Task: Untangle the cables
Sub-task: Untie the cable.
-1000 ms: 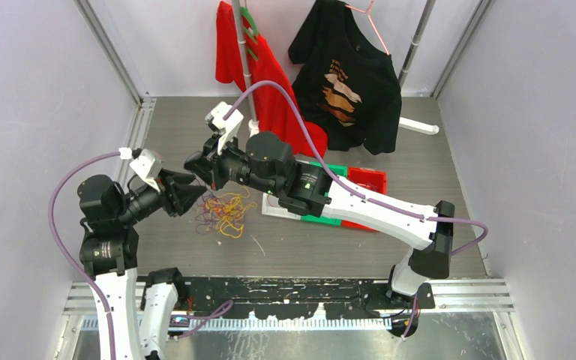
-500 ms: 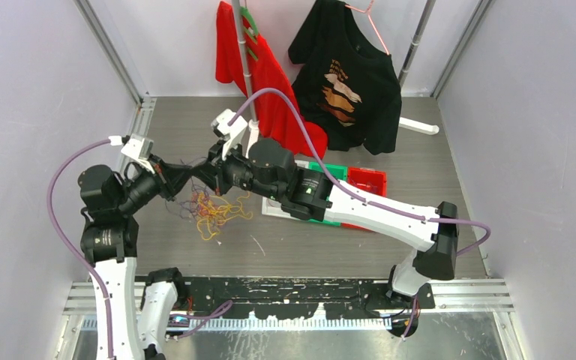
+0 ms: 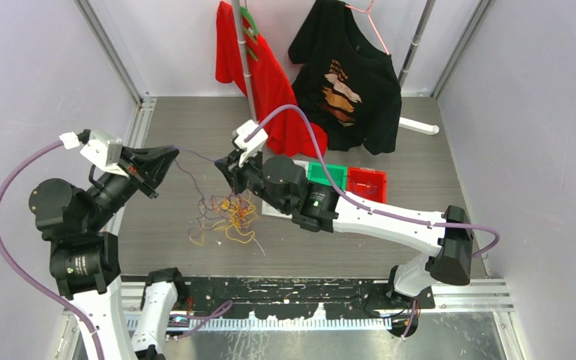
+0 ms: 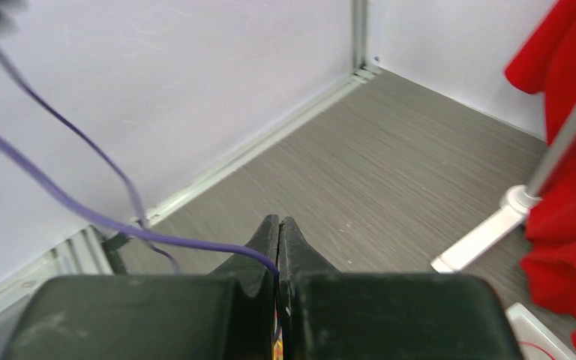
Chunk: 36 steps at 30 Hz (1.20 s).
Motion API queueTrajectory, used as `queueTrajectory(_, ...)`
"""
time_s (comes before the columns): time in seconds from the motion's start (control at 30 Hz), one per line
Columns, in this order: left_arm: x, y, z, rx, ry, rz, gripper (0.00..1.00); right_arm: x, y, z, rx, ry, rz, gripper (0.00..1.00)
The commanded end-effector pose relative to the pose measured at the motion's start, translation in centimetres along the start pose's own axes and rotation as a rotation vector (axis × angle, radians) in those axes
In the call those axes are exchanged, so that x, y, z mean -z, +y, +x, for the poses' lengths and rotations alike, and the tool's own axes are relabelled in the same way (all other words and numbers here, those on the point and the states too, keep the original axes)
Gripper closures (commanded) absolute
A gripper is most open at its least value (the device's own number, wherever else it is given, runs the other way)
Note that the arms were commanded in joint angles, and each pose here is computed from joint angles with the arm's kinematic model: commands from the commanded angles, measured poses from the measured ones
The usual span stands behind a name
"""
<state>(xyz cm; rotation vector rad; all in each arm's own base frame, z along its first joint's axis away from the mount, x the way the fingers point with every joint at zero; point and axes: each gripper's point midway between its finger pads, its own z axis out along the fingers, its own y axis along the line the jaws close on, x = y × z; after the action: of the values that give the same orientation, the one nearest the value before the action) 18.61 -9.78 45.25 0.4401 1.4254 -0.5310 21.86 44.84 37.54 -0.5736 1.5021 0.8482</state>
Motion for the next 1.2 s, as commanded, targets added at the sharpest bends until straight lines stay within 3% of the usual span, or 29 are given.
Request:
queueTrajectory(0.0, 0.1, -0.6, -3.2, -0.064, -0.047, 0.009, 1.00, 0.3, -1.9, -2.6, 0.026, -0.130, 0.110, 0.94)
queueTrajectory(0.43, 1.3, -2.4, -11.8, -0.194, -0.179, -0.010, 1.00, -1.3, -3.4, 3.3, 0.039, -0.112, 0.171, 0.93)
queueTrajectory(0.77, 2.7, -1.2, -18.0, -0.336, -0.303, -0.165, 1.00, -1.2, -3.6, 6.8, 0.012, -0.076, 0.159, 0.92)
queueTrajectory(1.07, 4.4, -1.1, -24.0, -0.409, -0.442, -0.274, 1.00, -1.9, -2.8, 11.8, -0.017, -0.020, 0.095, 0.87)
queueTrajectory(1.17, 4.7, -1.0, -25.1, -0.416, -0.468, -0.292, 1.00, -2.2, -2.3, 13.2, -0.036, 0.000, 0.070, 0.80)
